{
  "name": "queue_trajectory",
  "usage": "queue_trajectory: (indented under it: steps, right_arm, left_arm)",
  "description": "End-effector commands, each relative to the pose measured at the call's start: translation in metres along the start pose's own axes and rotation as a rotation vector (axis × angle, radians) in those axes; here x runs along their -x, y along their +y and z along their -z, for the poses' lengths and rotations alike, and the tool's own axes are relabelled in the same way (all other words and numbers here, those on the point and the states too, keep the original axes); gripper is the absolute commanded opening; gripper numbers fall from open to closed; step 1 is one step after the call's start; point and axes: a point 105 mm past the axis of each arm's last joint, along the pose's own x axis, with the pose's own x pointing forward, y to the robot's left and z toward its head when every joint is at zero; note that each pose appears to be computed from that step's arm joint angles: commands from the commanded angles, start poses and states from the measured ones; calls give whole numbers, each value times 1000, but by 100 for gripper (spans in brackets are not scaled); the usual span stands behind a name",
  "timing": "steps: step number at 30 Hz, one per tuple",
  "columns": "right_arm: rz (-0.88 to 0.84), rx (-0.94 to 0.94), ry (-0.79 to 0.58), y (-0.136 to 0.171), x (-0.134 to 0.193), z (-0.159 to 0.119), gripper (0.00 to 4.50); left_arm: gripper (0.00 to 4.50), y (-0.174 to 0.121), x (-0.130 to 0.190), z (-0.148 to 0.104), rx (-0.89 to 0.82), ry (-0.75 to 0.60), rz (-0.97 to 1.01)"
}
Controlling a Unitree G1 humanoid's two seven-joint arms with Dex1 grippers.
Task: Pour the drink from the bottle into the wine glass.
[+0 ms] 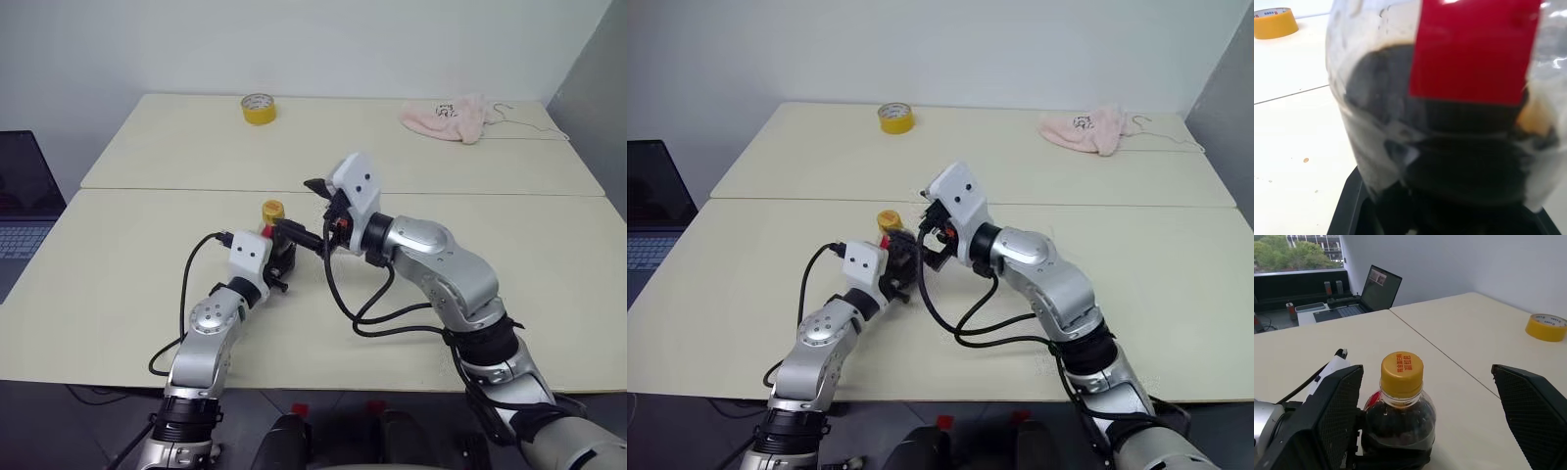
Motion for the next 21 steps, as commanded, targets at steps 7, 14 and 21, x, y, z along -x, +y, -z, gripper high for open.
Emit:
queue_trajectory:
  steps: [7, 14, 21]
  right_arm:
    - [-43, 15, -24, 8, -16, -8, 450]
    - [-64, 26, -22, 12, -27, -9, 450]
    - [-57, 16, -30, 12, -31, -8, 386]
  left_arm:
    - [149, -6, 0, -8, -13, -29, 25]
    - [140, -5, 0, -9, -22, -32, 25]
    - [136, -5, 0, -10, -23, -36, 20]
